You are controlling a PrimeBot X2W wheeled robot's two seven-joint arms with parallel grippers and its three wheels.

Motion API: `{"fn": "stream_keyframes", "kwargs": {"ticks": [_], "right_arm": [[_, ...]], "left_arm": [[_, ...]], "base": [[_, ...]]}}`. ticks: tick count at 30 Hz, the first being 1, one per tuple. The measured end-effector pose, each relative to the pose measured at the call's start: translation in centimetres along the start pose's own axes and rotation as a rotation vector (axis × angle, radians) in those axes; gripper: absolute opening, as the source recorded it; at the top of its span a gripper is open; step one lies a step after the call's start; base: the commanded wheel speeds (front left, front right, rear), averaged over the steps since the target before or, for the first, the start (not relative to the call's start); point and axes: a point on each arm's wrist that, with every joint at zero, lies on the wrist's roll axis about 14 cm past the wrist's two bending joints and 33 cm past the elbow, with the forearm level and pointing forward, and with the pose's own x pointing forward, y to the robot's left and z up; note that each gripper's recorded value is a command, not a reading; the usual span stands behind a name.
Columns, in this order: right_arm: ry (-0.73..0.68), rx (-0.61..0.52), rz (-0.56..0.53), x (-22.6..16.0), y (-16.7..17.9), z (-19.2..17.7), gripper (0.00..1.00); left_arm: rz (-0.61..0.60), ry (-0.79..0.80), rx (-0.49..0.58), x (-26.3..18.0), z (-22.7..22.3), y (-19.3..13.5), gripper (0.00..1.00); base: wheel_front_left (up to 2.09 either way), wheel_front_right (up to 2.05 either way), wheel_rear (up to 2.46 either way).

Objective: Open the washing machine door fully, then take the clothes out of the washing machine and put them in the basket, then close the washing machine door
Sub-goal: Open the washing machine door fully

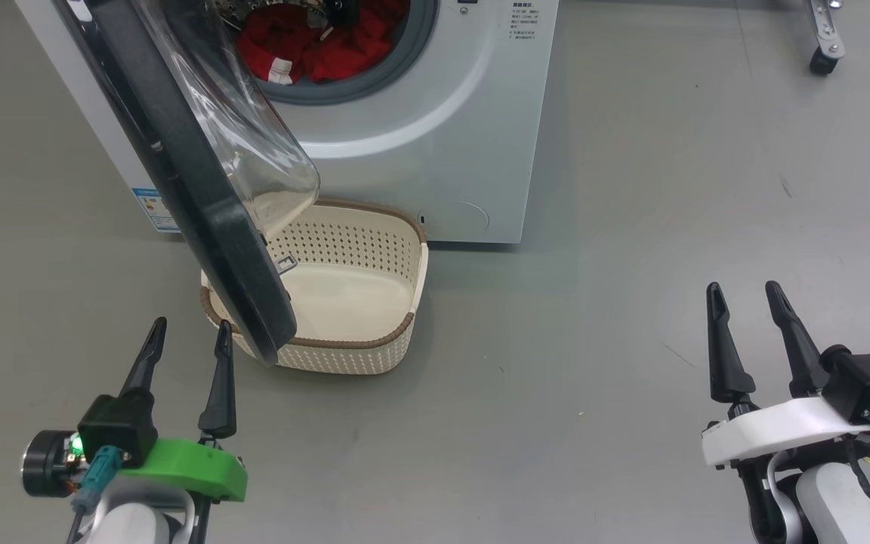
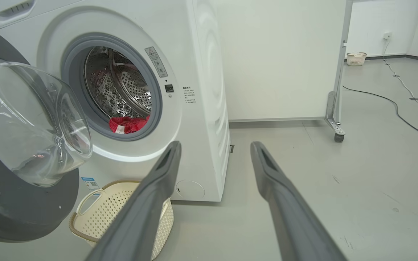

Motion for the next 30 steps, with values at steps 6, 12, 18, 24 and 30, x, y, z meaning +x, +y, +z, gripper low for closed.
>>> {"fn": "stream_keyframes", "kwargs": {"ticks": [6, 12, 18, 24, 30], "right_arm": [[-0.007, -0.001, 0.002, 0.0, 0.0, 0.2, 1.0], [-0.009, -0.001, -0.003, 0.0, -0.1, 0.2, 1.0], [-0.006, -0.023, -0.003, -0.2, -0.2, 0.0, 1.0], [-0.003, -0.012, -0.012, -0.4, -0.2, -0.2, 1.0], [-0.008, -0.012, -0.017, -0.4, -0.3, -0.1, 1.0]], "left_arm": [[-0.001, 0.002, -0.001, 0.0, -0.1, 0.0, 1.0], [-0.003, 0.007, 0.0, 0.0, -0.2, 0.0, 1.0], [-0.018, 0.032, 0.0, -0.1, -1.0, -0.3, 0.0], [-0.02, 0.027, 0.003, 0.0, -0.9, -0.4, 0.0], [-0.01, -0.002, 0.006, 0.2, 0.0, 0.0, 0.0]], "base": [[0.0, 0.0, 0.0], [0.0, 0.0, 0.0], [0.0, 0.0, 0.0], [0.0, 0.0, 0.0], [0.0, 0.0, 0.0]]}}
